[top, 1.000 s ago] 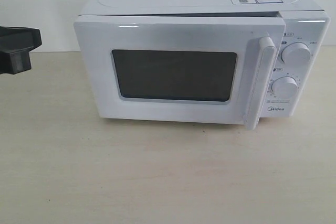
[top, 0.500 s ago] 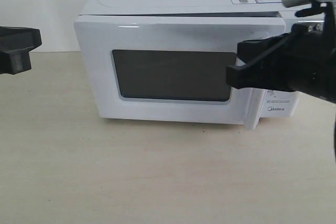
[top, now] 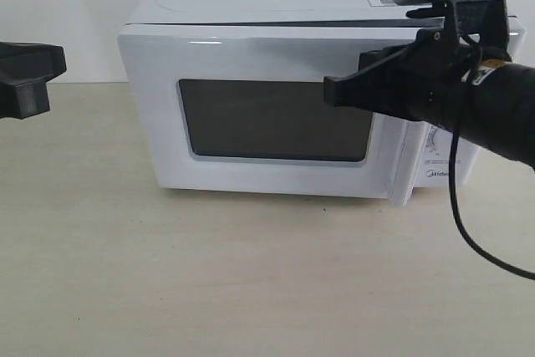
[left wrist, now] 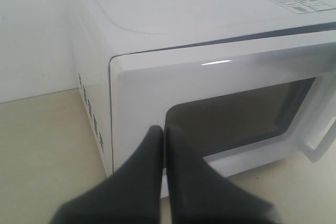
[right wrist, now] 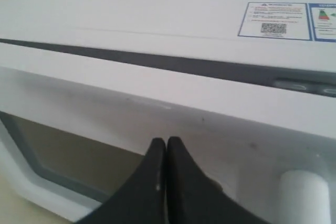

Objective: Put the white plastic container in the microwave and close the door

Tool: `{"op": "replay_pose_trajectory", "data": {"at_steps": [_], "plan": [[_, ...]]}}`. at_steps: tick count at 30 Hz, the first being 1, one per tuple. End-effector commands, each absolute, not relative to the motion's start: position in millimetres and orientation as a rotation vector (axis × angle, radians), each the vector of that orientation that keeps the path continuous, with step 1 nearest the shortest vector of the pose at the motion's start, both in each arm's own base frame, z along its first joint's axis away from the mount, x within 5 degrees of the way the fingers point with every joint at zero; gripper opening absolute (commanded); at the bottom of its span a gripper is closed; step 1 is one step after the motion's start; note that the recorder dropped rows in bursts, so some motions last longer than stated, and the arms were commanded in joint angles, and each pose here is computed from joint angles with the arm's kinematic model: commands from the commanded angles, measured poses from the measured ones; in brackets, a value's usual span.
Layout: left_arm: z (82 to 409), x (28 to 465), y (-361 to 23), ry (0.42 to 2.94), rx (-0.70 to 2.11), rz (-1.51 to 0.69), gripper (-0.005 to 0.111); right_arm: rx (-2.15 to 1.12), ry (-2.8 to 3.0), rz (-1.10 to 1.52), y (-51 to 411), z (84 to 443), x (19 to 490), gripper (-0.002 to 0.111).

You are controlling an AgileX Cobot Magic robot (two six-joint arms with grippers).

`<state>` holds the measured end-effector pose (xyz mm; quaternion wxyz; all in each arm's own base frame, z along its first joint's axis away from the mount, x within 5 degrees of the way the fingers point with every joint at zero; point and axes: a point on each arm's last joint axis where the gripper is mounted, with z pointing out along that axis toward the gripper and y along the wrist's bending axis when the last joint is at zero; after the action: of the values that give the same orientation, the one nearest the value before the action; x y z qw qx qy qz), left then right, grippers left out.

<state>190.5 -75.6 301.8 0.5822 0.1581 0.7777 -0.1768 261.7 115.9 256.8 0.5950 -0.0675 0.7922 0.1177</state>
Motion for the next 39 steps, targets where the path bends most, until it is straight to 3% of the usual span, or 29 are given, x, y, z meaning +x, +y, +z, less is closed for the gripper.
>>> {"op": "replay_pose_trajectory", "data": {"at_steps": [1, 13, 19, 26, 39], "plan": [[299.8, 189.3, -75.9, 1.819, 0.381, -0.413, 0.004, -0.124, 1.853, 0.178, 116.0, 254.1, 277.0, 0.000], [299.0, 191.1, -71.9, 1.830, 0.349, -0.367, 0.004, -0.087, 1.879, 0.152, 111.7, 256.4, 300.0, 0.000], [299.0, 191.1, -71.9, 1.830, 0.349, -0.367, 0.004, -0.258, 1.895, 0.264, 116.2, 271.0, 242.3, 0.000], [299.0, 191.1, -71.9, 1.830, 0.349, -0.367, 0.004, -0.271, 1.787, 0.322, 89.8, 280.2, 178.2, 0.000], [299.0, 191.1, -71.9, 1.830, 0.349, -0.367, 0.004, -0.205, 1.497, 0.428, 58.2, 329.6, 121.3, 0.000]]}}
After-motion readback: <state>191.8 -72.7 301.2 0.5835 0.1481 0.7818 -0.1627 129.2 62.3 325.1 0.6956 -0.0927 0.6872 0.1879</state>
